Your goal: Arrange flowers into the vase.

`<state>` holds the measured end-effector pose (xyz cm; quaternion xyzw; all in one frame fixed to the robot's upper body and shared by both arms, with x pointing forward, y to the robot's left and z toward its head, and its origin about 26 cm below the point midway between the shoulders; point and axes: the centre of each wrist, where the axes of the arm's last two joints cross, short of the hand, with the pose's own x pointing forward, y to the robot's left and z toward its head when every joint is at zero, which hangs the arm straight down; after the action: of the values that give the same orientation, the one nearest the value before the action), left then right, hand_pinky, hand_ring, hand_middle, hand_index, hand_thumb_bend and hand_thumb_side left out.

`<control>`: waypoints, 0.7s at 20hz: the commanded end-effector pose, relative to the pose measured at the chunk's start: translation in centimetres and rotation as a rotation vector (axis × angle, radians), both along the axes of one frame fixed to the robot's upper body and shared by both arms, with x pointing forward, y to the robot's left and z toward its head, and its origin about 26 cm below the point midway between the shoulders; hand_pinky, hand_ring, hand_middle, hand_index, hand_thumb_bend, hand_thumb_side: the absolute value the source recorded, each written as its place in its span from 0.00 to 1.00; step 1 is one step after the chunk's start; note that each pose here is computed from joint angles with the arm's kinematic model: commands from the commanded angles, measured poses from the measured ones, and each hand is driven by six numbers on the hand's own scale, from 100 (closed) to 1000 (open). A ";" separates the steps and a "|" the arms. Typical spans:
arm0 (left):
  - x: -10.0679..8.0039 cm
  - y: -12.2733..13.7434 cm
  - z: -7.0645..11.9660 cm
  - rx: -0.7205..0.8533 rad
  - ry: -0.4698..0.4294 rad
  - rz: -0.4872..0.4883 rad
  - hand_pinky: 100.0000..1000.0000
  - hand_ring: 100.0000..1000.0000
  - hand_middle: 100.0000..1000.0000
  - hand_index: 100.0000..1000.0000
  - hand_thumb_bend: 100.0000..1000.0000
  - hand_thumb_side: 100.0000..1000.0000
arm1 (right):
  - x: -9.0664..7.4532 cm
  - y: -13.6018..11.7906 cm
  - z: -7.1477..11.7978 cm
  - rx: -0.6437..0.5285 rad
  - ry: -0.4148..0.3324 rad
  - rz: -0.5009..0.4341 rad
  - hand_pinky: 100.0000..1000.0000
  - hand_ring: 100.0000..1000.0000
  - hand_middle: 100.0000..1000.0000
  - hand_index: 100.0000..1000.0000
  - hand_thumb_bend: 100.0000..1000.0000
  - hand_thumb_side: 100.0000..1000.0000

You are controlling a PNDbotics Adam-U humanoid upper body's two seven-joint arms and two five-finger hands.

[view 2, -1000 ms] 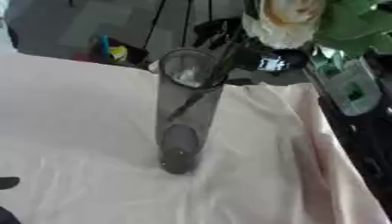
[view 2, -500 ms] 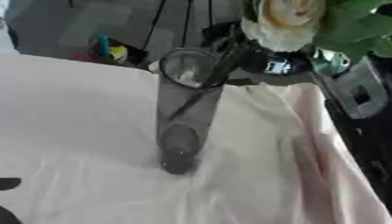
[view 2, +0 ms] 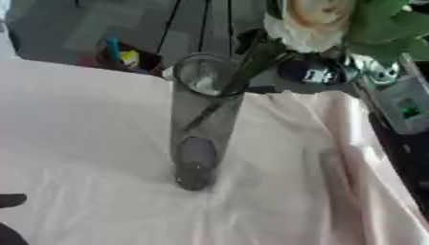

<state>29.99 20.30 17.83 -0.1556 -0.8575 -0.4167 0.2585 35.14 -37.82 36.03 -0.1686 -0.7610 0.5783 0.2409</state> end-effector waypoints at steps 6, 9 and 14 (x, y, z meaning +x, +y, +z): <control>-0.2 -0.1 0.6 -0.006 -0.031 -0.007 0.36 0.60 0.89 0.74 0.00 1.00 | -1.9 -1.6 1.2 -0.137 -0.078 0.040 0.85 1.00 0.82 1.00 0.44 1.00; -0.2 -0.1 0.6 -0.006 -0.031 -0.008 0.36 0.60 0.89 0.74 0.00 1.00 | -2.2 -1.9 0.9 -0.120 -0.079 0.025 0.85 1.00 0.82 1.00 0.43 1.00; -0.2 -0.1 0.6 -0.009 -0.036 -0.008 0.36 0.60 0.89 0.74 0.00 1.00 | -2.7 -2.3 0.4 -0.102 -0.089 -0.015 0.84 1.00 0.82 1.00 0.38 1.00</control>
<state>30.00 20.30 17.84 -0.1542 -0.8594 -0.4152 0.2553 33.63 -39.73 34.50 -0.1861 -0.7665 0.5636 0.2454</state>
